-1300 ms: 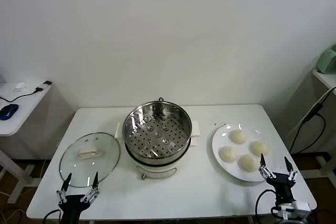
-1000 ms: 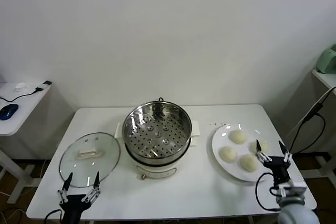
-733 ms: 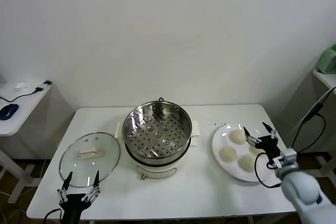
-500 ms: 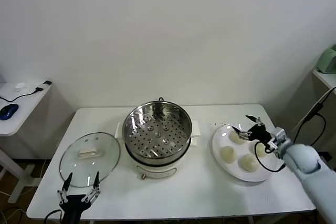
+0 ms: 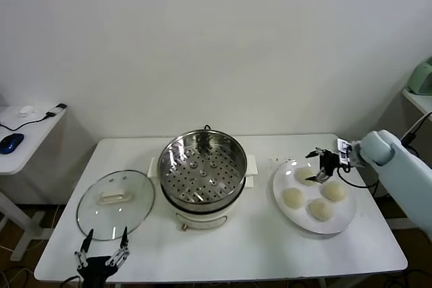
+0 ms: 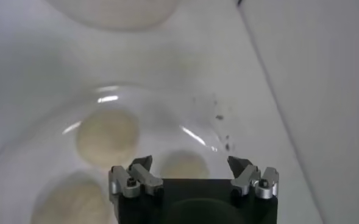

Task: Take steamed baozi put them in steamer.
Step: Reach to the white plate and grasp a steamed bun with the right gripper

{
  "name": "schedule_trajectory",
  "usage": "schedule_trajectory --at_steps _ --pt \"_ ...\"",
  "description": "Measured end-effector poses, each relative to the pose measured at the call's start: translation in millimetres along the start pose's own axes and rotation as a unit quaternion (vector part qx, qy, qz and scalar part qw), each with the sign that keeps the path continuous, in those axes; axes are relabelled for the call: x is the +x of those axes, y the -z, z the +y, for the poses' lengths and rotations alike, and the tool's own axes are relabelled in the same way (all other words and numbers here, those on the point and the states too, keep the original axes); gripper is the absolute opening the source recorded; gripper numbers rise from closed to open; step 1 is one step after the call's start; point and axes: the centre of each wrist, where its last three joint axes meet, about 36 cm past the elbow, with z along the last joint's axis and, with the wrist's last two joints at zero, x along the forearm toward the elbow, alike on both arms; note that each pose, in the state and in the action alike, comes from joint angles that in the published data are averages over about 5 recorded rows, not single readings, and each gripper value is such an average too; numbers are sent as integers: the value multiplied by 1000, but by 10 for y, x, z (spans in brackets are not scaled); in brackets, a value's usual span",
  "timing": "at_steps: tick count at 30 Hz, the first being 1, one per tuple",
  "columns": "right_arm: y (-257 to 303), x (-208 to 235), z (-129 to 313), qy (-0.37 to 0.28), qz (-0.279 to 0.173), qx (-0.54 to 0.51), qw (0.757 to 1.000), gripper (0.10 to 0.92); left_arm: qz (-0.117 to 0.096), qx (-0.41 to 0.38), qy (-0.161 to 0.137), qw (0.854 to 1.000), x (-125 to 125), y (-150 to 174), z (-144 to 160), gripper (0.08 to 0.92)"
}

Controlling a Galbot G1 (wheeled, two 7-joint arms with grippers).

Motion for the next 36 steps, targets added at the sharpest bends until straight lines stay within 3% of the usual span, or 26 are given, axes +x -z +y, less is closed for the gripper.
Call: schedule_trajectory --at_steps 12,31,36 --pt "93 -161 -214 43 61 38 996 823 7 0 3 1000 15 -29 4 823" --pt "223 -549 -292 51 73 43 995 822 11 0 6 1000 38 -45 19 823" --pt "232 -595 -285 52 76 44 995 789 11 0 7 1000 42 -46 21 823"
